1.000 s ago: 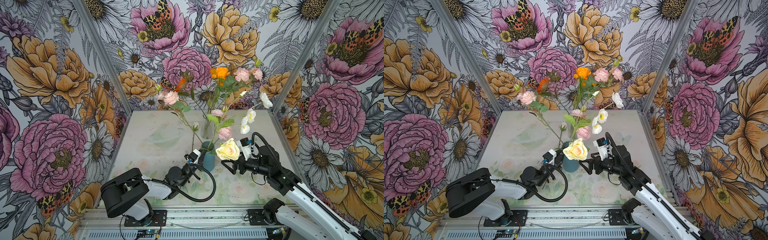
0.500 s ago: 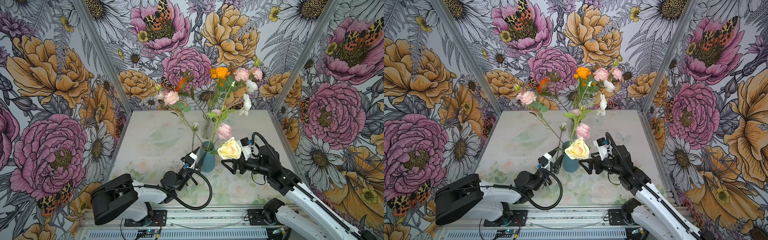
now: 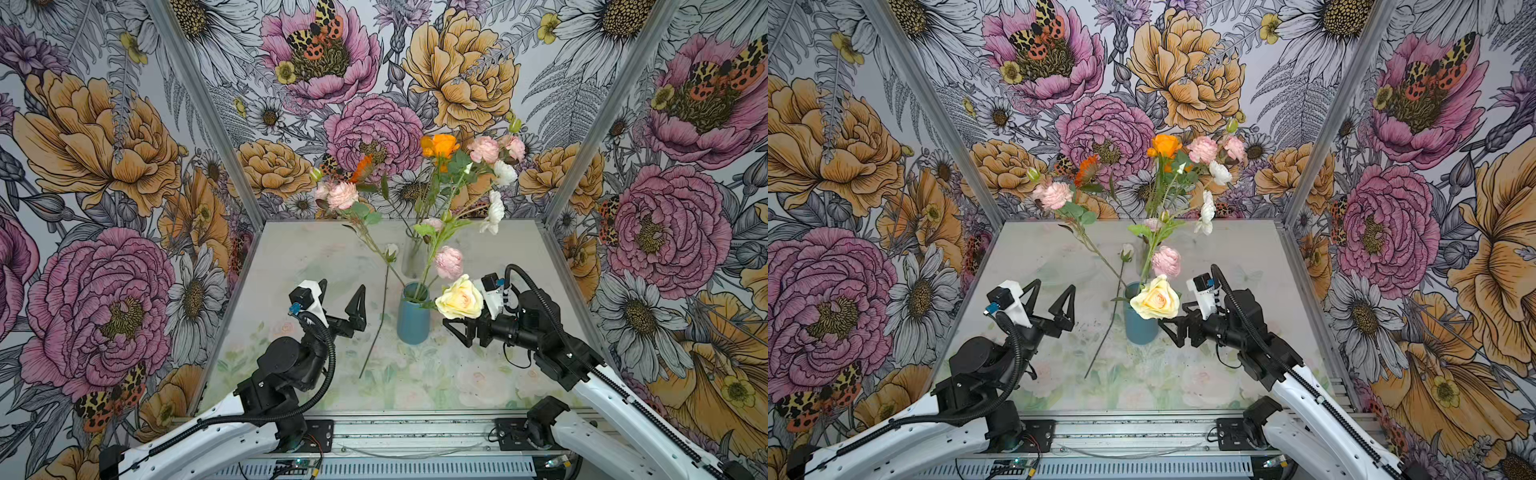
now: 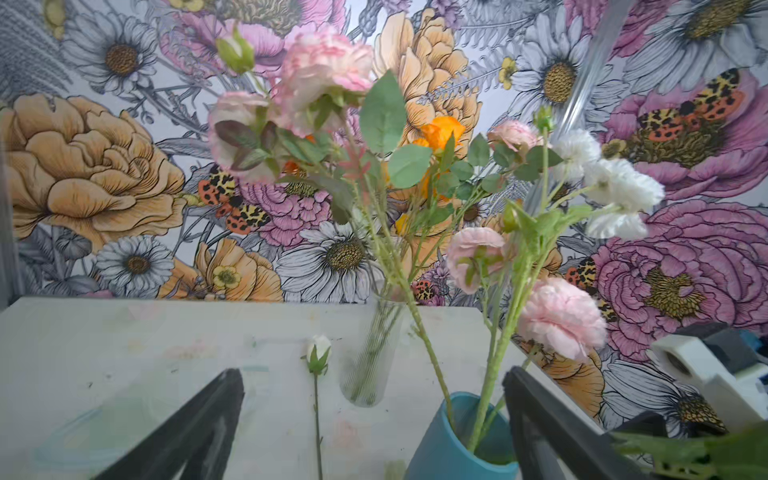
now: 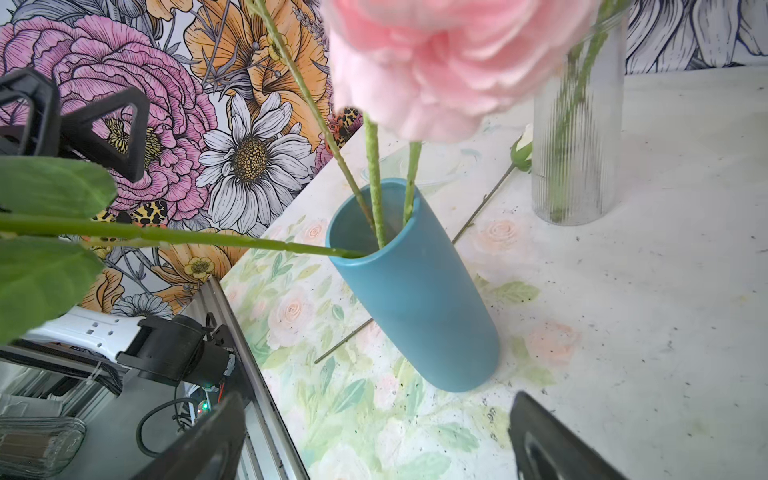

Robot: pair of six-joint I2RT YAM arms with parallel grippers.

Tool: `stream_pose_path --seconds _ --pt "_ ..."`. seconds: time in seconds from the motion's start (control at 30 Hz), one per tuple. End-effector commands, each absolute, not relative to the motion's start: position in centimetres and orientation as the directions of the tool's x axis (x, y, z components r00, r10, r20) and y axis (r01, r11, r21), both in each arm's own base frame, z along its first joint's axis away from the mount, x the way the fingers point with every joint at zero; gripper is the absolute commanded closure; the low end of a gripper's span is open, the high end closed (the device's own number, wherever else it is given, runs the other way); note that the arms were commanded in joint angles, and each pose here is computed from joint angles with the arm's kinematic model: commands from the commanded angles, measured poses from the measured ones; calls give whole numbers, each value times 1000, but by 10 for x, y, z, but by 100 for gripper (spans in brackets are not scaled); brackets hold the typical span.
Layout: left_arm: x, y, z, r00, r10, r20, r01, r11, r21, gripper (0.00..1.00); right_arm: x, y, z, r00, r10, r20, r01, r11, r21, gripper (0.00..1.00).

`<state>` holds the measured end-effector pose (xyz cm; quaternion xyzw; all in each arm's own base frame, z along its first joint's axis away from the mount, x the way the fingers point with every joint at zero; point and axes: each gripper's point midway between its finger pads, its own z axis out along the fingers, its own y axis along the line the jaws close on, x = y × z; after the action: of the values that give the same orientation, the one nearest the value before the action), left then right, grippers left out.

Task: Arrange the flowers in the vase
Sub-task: 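Open the left gripper and draw it back from the teal vase, then move the left gripper down to the white rosebud stem on the table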

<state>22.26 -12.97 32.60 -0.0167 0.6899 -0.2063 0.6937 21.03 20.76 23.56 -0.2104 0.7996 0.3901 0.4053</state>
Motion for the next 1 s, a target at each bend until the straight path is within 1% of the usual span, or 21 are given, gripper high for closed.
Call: stream_pose_path --seconds 0.0,0.1,0.23,0.3,0.37,0.47,0.5,0.6,0.67,0.77,0.87,0.97 --pt "227 -94 238 -364 -250 -897 11 962 -273 1 217 210 246 -552 -25 -834 -669 610 425 1" --pt "240 -95 206 -499 -314 -808 -44 940 -338 1 217 211 239 -573 -32 -819 -658 613 437 1" --pt "257 -98 171 -542 -364 -757 -54 914 -401 2 216 207 236 -576 -17 -818 -643 626 440 0" --pt "268 -107 150 -590 -409 -696 -41 876 -480 8 214 206 234 -578 -11 -816 -637 630 443 1" --pt "280 -113 129 -641 -411 -649 -45 863 -503 12 213 205 234 -578 -9 -816 -637 629 445 0" --pt "302 -129 111 -692 -343 -635 -2 880 -474 16 213 206 233 -578 -13 -816 -640 628 443 1" --pt "311 -140 110 -705 -320 -632 39 873 -486 18 213 206 232 -578 -18 -816 -642 627 442 1" --pt "336 -162 102 -741 -279 -611 82 866 -494 23 213 208 234 -577 -22 -816 -650 618 442 1" --pt "353 -172 93 -765 -251 -593 89 871 -483 30 212 208 235 -574 -21 -819 -651 618 441 1" --pt "376 -182 85 -772 -219 -597 98 887 -451 38 211 206 235 -569 -14 -822 -650 621 439 1" --pt "393 -185 76 -782 -165 -601 93 923 -374 38 210 204 235 -565 -10 -825 -648 624 436 0" --pt "402 -190 60 -803 -128 -582 100 934 -343 38 210 204 235 -563 -12 -826 -650 625 433 1"
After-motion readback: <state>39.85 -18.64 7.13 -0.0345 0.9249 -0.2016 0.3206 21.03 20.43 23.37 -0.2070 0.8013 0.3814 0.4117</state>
